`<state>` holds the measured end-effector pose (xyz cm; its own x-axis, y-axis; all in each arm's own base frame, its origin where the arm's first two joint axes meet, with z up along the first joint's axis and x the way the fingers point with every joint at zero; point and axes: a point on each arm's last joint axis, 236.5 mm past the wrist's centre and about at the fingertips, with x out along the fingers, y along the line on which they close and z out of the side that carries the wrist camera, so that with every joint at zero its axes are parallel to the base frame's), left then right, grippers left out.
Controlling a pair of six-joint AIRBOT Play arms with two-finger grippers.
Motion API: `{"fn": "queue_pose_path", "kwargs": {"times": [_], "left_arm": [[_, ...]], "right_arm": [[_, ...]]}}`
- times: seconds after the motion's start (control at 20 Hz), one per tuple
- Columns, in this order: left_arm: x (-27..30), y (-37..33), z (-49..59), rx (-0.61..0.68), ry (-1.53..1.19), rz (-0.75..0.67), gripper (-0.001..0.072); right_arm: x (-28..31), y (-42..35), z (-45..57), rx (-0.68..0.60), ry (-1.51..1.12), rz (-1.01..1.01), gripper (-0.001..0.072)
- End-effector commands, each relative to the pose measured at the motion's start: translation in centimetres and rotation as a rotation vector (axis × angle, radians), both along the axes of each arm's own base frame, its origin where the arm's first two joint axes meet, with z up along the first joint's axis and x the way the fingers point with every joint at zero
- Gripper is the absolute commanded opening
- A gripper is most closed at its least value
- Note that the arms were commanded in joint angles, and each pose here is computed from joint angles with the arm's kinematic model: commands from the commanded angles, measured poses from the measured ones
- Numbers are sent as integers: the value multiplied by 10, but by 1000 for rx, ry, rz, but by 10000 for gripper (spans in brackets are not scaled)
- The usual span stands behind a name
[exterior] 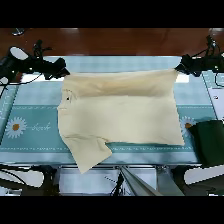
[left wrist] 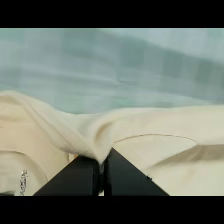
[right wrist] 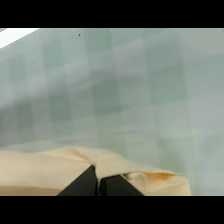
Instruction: Fold the shirts.
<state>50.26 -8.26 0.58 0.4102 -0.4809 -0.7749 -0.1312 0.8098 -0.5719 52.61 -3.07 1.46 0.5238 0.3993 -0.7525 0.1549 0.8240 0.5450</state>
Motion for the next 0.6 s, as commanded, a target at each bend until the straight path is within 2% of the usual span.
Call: {"fn": "queue_pose_path", "kwargs": {"times": [0.0, 0.1, 0.2, 0.55], "left_arm": [[-30, 3, 11, -39, 80, -129, 25], [-59, 13, 6, -42, 178, -193, 24], [-84, 23, -15, 7, 278, -225, 25], [-140, 3, -74, -14, 459, -274, 27]], "right_arm": [[-23, 1, 0, 8, 61, 87, 23], [-49, -4, -8, -51, 144, 152, 23], [-71, -7, -24, -79, 234, 190, 23], [-115, 6, -85, -14, 390, 172, 27]]}}
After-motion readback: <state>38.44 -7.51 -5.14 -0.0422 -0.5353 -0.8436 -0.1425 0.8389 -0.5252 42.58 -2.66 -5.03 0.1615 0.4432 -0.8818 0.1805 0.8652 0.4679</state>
